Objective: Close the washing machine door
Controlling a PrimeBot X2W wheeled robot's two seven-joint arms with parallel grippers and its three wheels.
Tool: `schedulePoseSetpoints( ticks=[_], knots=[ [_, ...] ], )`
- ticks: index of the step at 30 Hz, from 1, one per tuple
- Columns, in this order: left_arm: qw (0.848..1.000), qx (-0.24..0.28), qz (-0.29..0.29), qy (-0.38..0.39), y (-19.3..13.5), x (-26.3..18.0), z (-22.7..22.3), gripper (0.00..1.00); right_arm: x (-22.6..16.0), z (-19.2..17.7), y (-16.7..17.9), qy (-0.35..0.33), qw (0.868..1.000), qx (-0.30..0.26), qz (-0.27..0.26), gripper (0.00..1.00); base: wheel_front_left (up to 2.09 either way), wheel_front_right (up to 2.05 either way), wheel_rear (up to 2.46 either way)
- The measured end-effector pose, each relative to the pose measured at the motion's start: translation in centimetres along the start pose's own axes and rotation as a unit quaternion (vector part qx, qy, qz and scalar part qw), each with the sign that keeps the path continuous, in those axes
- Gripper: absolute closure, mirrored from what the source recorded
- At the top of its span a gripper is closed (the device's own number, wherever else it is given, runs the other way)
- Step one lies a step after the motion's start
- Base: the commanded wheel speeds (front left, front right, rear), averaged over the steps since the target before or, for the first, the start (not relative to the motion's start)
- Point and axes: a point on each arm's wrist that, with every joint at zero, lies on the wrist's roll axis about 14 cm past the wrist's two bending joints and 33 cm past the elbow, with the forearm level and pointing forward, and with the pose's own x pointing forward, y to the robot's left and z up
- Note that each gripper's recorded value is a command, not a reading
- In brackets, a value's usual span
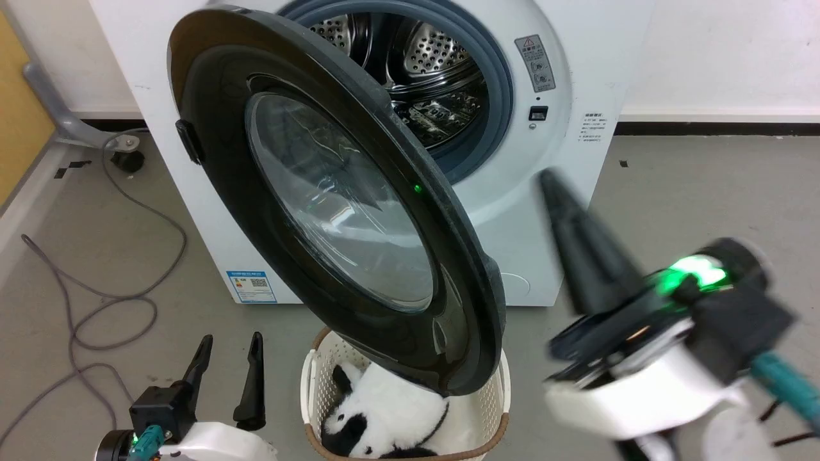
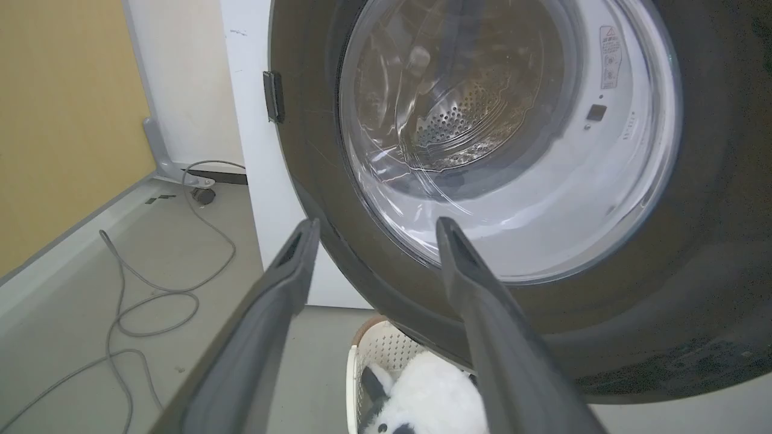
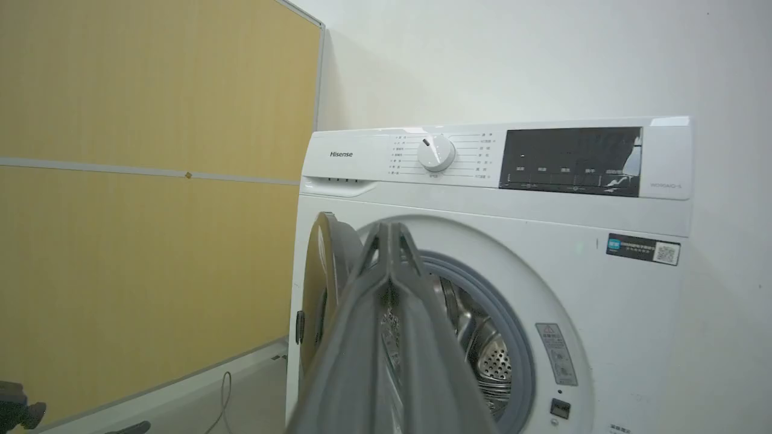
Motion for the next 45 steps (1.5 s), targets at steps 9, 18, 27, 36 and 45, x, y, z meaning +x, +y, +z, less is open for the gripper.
schedulePoseSetpoints(
  ticks=[9,18,27,36,45],
  knots=[
    [1.000,0.001,0.008,0.000,0.5,0.0,-0.1,0.00,-1.0,-4.5,9.2,0.103,0.984,0.064,0.128,1.00,0.00,0.00,0.00],
    [1.000,-0.003,0.006,0.002,0.1,0.2,-0.3,0.00,-6.0,-14.4,9.4,0.281,0.948,0.099,0.109,1.00,0.00,0.00,0.00],
    [1.000,0.000,-0.001,0.001,-0.3,0.8,-0.4,0.00,-7.1,-18.9,6.6,0.329,0.937,0.091,0.074,1.00,0.00,0.00,0.00],
    [1.000,-0.003,-0.001,0.002,-0.5,1.5,-0.6,0.00,-5.5,-20.7,4.4,0.327,0.940,0.082,0.056,1.00,0.00,0.00,0.00],
    [1.000,-0.008,0.000,0.000,-0.8,2.6,-0.7,0.00,-2.9,-22.4,-0.5,0.314,0.947,0.069,0.002,1.00,0.00,0.00,0.00]
  ],
)
